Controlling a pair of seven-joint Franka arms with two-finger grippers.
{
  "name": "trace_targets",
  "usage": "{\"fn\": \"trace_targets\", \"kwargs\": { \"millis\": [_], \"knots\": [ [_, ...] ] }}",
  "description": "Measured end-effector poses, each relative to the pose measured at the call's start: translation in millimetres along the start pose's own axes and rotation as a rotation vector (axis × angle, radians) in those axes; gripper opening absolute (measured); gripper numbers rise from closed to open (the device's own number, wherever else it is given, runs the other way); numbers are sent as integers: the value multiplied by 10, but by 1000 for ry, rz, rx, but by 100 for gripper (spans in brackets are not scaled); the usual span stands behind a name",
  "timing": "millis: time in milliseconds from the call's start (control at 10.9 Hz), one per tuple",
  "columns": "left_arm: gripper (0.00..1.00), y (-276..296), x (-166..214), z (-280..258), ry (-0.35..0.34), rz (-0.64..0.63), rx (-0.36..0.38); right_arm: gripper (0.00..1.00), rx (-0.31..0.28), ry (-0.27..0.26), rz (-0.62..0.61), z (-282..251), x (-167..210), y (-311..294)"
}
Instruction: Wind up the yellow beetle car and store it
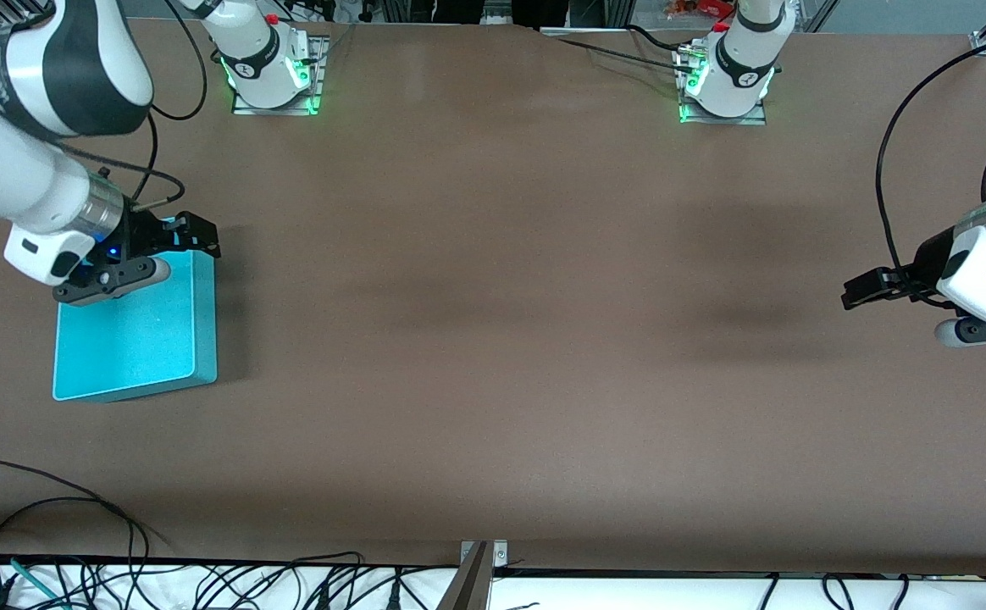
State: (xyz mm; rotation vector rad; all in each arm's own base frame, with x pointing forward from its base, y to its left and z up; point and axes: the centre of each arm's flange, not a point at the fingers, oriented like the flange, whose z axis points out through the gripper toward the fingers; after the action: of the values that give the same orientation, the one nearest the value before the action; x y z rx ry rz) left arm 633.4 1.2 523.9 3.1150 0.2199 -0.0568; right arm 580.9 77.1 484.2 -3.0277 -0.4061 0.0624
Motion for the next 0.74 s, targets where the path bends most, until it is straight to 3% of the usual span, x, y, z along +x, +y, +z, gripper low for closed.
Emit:
{"fn": "trace_targets", "kwargs": {
  "millis": [368,736],
  "knots": [
    [100,20,-7,6,-1,-1,15,100,-26,46,62,-542,-255,-165],
    [100,-4,-13,-18,3,-4,17,100,-26,72,190,-911,-282,-219]
  ]
}}
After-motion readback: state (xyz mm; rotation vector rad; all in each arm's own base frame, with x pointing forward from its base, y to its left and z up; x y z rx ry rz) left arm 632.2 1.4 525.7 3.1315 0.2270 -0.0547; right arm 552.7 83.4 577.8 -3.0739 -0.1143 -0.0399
